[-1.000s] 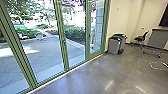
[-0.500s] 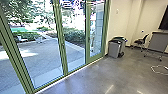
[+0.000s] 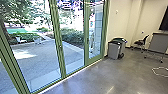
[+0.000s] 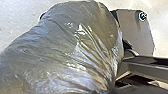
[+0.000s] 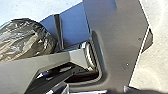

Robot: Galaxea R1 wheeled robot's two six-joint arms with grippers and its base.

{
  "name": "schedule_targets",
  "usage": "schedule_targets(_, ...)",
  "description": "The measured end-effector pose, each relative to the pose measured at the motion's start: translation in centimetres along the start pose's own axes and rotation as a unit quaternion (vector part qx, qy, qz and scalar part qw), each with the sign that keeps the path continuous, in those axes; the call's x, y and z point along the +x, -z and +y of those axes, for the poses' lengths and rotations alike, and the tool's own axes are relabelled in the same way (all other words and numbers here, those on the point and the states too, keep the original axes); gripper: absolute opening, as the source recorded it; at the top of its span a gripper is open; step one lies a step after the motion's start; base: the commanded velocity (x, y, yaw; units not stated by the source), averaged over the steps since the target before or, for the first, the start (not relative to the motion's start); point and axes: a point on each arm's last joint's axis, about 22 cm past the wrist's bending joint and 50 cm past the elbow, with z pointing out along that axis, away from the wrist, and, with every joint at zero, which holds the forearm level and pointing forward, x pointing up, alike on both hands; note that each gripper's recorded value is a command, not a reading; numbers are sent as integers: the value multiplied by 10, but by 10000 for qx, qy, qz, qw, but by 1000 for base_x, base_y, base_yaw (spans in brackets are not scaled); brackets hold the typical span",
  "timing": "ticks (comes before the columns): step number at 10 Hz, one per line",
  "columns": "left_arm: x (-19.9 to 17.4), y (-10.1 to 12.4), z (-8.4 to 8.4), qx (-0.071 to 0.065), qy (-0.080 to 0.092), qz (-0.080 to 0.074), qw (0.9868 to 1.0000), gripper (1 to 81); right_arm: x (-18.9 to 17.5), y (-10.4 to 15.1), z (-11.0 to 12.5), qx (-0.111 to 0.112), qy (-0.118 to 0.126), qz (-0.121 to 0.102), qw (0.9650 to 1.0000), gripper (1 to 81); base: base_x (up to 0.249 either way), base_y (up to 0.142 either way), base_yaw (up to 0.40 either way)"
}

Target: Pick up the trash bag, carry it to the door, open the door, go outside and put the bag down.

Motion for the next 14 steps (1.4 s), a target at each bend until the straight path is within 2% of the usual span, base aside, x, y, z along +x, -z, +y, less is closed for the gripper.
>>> schedule_targets(14,-1,0,-1,6,3,1,10000,10,0,-2,1,-68,10,21,10000,811,154,-81,0)
